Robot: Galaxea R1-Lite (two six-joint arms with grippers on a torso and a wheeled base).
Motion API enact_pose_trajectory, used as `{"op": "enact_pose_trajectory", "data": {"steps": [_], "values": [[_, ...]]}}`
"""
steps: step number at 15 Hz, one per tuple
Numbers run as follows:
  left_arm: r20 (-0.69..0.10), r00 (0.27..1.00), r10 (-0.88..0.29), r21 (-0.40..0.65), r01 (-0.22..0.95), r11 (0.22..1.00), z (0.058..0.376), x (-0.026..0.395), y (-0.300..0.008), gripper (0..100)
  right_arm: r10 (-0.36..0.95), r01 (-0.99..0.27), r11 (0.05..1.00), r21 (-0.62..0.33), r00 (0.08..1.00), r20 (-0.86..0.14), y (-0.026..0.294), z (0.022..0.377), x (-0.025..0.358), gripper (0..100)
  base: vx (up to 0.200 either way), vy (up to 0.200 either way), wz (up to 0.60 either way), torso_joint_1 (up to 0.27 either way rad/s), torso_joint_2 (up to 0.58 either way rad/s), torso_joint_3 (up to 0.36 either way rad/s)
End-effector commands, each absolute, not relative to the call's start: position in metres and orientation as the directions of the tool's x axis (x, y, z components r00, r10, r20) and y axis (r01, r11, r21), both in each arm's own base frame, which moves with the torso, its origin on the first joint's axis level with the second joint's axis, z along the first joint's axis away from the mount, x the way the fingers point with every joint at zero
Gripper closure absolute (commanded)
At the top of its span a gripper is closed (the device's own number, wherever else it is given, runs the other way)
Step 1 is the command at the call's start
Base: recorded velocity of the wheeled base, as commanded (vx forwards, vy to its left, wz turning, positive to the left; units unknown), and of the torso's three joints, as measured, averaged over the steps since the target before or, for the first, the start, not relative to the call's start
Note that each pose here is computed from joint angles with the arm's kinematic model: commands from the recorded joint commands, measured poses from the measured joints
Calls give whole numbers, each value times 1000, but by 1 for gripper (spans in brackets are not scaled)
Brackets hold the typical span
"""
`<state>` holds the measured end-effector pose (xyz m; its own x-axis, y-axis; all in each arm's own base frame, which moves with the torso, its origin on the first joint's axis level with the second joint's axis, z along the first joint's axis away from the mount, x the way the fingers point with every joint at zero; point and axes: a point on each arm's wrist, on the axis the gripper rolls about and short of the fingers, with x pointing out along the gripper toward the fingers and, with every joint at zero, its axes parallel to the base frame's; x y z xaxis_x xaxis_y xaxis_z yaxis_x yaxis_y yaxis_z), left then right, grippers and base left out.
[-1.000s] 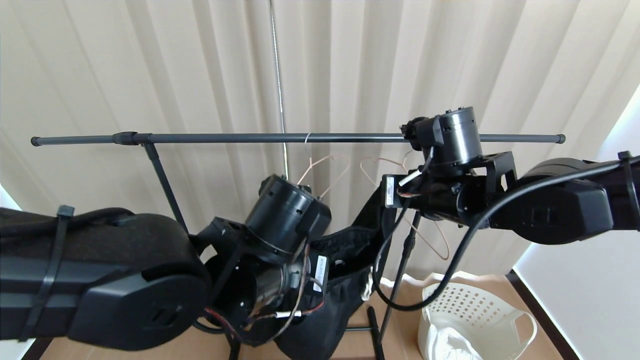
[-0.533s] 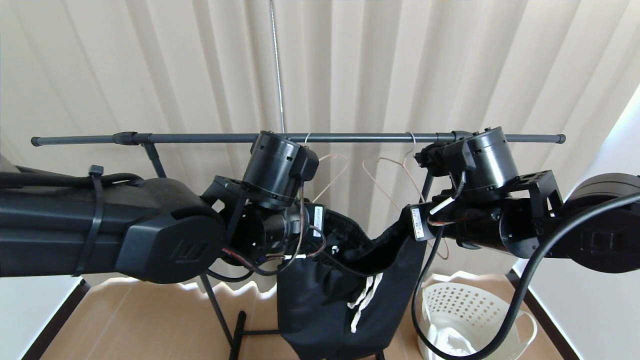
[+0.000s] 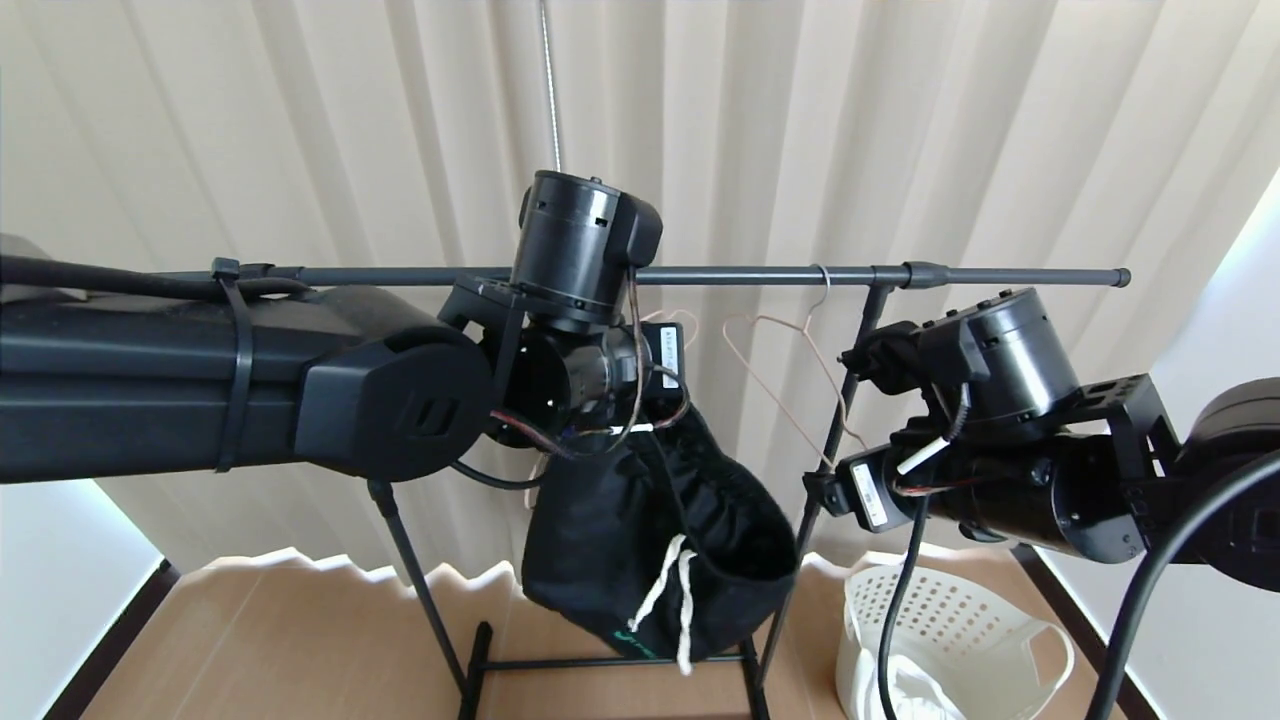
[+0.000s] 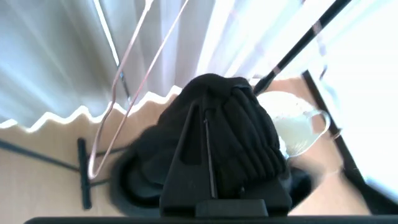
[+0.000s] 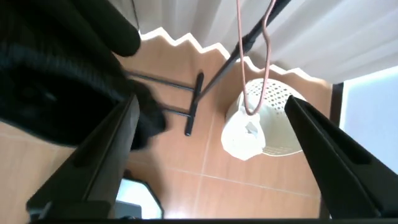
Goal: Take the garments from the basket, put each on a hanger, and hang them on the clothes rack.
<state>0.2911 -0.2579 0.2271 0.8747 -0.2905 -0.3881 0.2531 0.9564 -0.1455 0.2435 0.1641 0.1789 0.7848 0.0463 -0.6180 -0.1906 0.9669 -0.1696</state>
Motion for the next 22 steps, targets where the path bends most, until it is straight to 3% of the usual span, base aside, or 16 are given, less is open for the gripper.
{"op": "enact_pose_trajectory", "data": {"steps": [1,2,4,5,6,7,8,11,22], "values": [[-374,876,-304,-160,263,952,230,293,-265,100,74,-263,944,-201,758,-649,164,169,232,0,0,0,0,0,0,0],[-374,876,-304,-160,263,952,230,293,-265,100,74,-263,944,-201,758,-649,164,169,232,0,0,0,0,0,0,0],[-379,873,-306,-157,265,951,229,292,-265,100,266,-402,911,-88,738,-620,168,161,230,0,0,0,0,0,0,0],[-382,873,-305,-156,264,952,229,292,-264,100,281,-410,909,-78,739,-613,169,162,230,0,0,0,0,0,0,0],[-397,867,-301,-147,264,953,224,291,-263,100,489,-553,832,44,693,-530,171,153,226,0,0,0,0,0,0,0],[-405,864,-300,-141,265,954,221,290,-263,100,556,-606,793,64,677,-482,172,152,225,0,0,0,0,0,0,0],[-413,859,-302,-138,268,953,218,289,-263,100,635,-663,746,66,677,-372,175,149,227,0,0,0,0,0,0,0],[-417,855,-310,-126,283,951,217,288,-265,100,651,-657,749,85,706,-277,184,145,240,0,0,0,0,0,0,0],[-414,841,-349,-110,334,936,218,276,-277,100,568,-568,818,94,770,-292,191,133,264,0,0,0,0,0,0,0]]}}
